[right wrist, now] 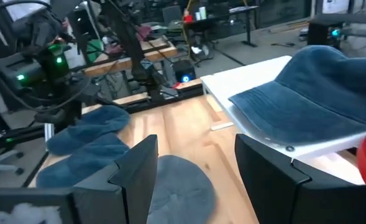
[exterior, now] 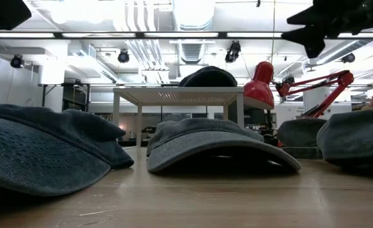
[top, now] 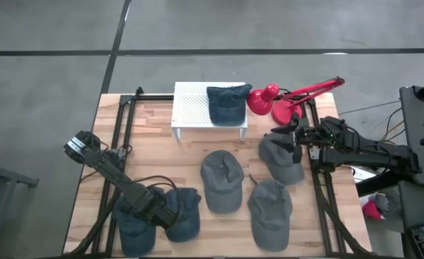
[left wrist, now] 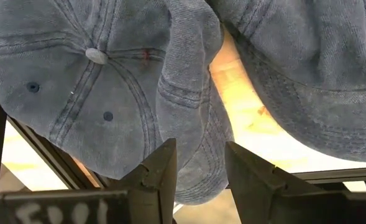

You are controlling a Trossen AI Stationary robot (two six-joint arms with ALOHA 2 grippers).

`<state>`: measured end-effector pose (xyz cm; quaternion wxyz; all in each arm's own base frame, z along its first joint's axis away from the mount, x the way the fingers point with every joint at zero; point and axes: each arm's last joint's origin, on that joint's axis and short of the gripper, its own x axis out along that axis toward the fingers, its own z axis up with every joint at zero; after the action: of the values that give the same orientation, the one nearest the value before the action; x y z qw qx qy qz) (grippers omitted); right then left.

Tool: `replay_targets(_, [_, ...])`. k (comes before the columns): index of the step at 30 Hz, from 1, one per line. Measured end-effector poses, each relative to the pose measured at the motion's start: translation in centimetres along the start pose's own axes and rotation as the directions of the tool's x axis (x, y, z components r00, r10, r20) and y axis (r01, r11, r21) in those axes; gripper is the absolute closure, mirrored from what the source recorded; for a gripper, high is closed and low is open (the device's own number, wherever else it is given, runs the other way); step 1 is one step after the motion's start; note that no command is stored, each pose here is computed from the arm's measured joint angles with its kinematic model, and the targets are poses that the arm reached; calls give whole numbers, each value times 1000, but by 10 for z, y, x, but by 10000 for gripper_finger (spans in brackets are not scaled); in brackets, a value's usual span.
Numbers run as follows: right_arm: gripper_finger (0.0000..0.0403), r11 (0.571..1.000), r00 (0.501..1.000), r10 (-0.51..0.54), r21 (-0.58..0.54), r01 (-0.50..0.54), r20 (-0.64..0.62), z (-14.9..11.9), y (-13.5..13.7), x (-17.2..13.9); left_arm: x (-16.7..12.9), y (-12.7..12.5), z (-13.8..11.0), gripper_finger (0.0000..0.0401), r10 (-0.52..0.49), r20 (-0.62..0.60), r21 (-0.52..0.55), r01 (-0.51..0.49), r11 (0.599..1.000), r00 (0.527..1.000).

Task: Pick & Place hat
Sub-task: Stack the left blue cap on top of the blue cap on the shelf

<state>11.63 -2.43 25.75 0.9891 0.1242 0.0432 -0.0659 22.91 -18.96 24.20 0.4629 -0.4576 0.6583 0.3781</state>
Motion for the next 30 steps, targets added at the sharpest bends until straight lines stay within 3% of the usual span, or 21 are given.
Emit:
replay_targets(11, [193,998,995,-40,57,34,91,-30,-9,-3,11,5,6,272,42,14,-64,-41,997,999])
replay_targets(30, [193,998,989,-28,54,21,144,-34,-9,-11,16,2,7,257,-9,47,-81,13,997,999])
